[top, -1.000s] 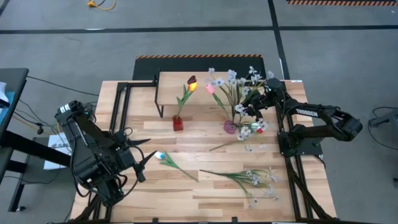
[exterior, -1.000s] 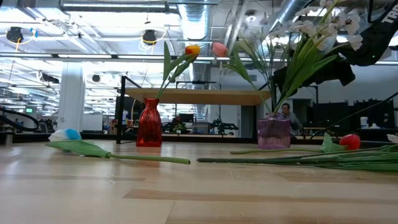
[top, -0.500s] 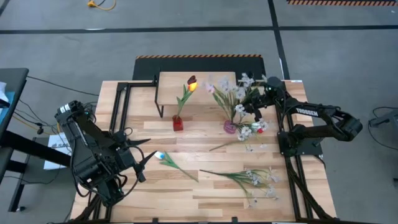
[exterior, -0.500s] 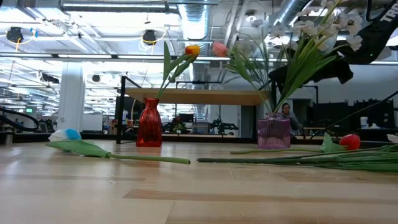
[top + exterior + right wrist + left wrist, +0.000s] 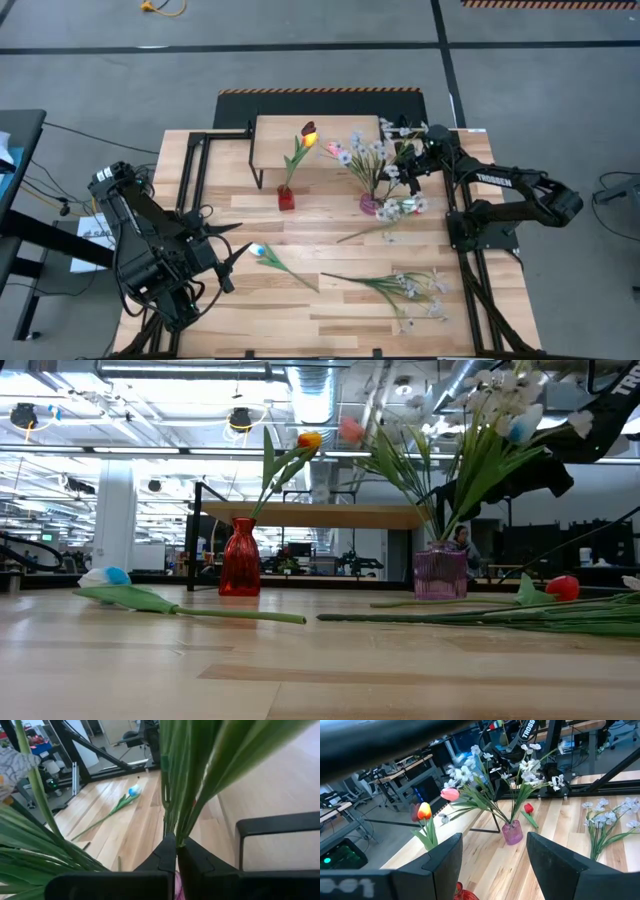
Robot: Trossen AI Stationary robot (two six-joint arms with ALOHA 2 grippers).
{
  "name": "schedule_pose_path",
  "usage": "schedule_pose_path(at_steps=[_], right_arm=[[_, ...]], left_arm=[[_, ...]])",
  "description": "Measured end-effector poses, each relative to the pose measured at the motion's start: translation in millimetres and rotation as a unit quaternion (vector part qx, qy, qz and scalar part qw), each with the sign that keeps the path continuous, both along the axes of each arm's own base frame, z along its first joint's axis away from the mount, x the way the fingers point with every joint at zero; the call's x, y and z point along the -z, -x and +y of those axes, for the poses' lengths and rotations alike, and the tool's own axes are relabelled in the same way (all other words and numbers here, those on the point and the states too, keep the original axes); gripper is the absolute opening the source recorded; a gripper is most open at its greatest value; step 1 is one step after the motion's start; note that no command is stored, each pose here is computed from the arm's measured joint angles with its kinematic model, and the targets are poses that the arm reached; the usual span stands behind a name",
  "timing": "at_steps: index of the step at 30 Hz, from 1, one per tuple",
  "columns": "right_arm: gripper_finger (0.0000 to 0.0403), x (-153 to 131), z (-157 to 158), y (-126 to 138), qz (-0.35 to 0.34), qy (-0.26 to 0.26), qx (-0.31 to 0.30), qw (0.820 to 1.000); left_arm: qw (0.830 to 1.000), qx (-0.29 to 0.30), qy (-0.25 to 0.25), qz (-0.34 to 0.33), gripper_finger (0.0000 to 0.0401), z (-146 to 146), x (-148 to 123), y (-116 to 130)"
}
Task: Pick and place flowers into a vace then onto a shelf
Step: Put the left white flowers into the pink vase, then put the white flowers into the red vase
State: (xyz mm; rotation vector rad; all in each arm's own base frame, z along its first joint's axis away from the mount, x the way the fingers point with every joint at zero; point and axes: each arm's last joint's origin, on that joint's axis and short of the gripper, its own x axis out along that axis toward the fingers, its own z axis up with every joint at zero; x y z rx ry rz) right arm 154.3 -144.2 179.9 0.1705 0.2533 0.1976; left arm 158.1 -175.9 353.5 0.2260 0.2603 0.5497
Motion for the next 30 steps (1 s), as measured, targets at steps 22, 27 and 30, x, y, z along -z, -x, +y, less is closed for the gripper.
schedule_pose_path(at_steps=[22,27,30], right_arm=[[0.0090,-5.3,-1.1,-2.3,-0.012,-0.024,0.008,1.000],[0.0118,-7.4,-2.8,1.4,-0.015,-0.022,0.016,1.000],[0.0127,-9.7,-2.4,3.9,-0.016,-0.021,0.020,0.999]], left_arm=[[1.000,0.001,0.002,0.003,0.0212,-0.1,0.2,0.0],[1.000,0.001,0.004,0.004,0.0212,-0.3,0.3,0.0],[1.000,0.001,0.005,0.004,0.0212,-0.3,0.3,-0.1]])
